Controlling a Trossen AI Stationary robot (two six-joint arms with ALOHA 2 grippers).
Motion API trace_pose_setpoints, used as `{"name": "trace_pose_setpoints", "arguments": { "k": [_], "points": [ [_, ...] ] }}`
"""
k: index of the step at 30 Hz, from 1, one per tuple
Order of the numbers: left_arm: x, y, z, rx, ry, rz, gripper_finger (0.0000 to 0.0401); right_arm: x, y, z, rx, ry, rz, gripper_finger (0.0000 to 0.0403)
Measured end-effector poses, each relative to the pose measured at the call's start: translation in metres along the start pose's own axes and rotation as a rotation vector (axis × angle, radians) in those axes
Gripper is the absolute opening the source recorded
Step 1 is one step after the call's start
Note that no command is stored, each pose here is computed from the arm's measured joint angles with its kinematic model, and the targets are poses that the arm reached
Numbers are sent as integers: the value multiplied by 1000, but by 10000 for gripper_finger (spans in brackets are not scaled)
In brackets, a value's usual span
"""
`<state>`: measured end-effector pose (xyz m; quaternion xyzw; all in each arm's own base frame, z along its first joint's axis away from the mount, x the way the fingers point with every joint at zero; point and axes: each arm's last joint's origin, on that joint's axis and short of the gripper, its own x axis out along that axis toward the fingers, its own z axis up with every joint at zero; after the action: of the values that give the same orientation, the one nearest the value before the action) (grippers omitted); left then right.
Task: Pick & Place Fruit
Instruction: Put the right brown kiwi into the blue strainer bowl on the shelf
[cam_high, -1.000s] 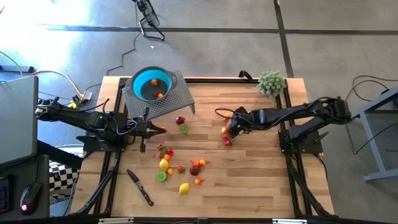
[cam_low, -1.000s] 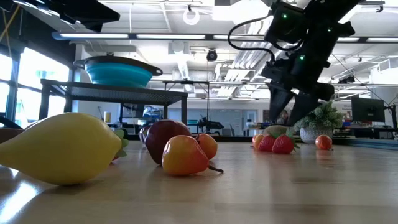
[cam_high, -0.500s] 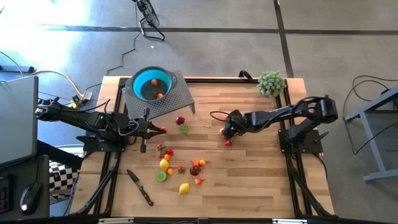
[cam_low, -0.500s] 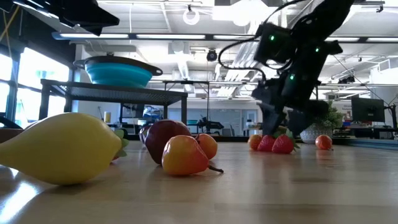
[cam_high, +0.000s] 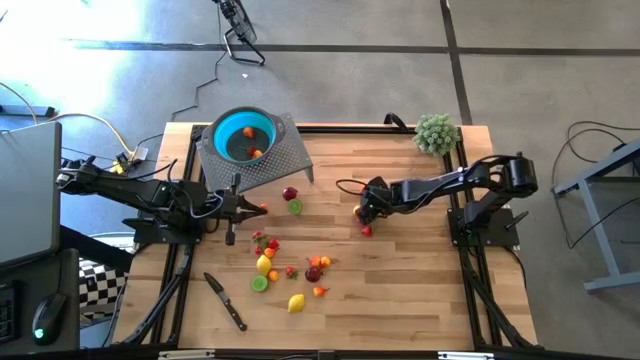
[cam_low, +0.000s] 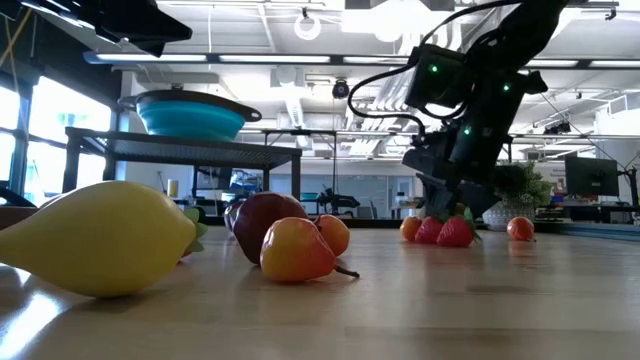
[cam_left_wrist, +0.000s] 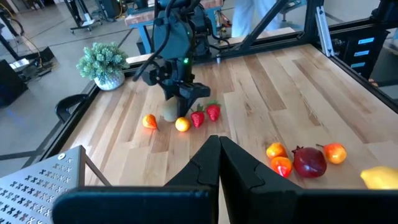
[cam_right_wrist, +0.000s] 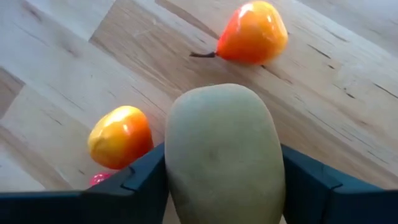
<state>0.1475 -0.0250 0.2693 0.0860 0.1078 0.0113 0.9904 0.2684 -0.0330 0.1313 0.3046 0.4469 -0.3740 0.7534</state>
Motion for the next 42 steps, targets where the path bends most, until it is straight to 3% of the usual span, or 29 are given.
{"name": "trace_pose_setpoints", "arguments": {
  "k": [10, 18, 33, 38, 42],
  "points": [
    [0, 0, 0, -2, 0, 0, 1, -11, 1, 5, -7, -33, 44, 228],
    [0, 0, 0, -2, -2, 1, 1, -46, 2, 17, -24, -150, 174, 221],
    [0, 1, 6, -13, -61, 12, 1, -126, 13, 53, -175, -685, 552, 226],
    [0, 1, 6, -13, -61, 12, 1, -141, 18, 63, -235, -871, 610, 226],
    [0, 1, 6, -12, -60, 12, 1, -145, 19, 65, -258, -932, 619, 226]
  ]
}}
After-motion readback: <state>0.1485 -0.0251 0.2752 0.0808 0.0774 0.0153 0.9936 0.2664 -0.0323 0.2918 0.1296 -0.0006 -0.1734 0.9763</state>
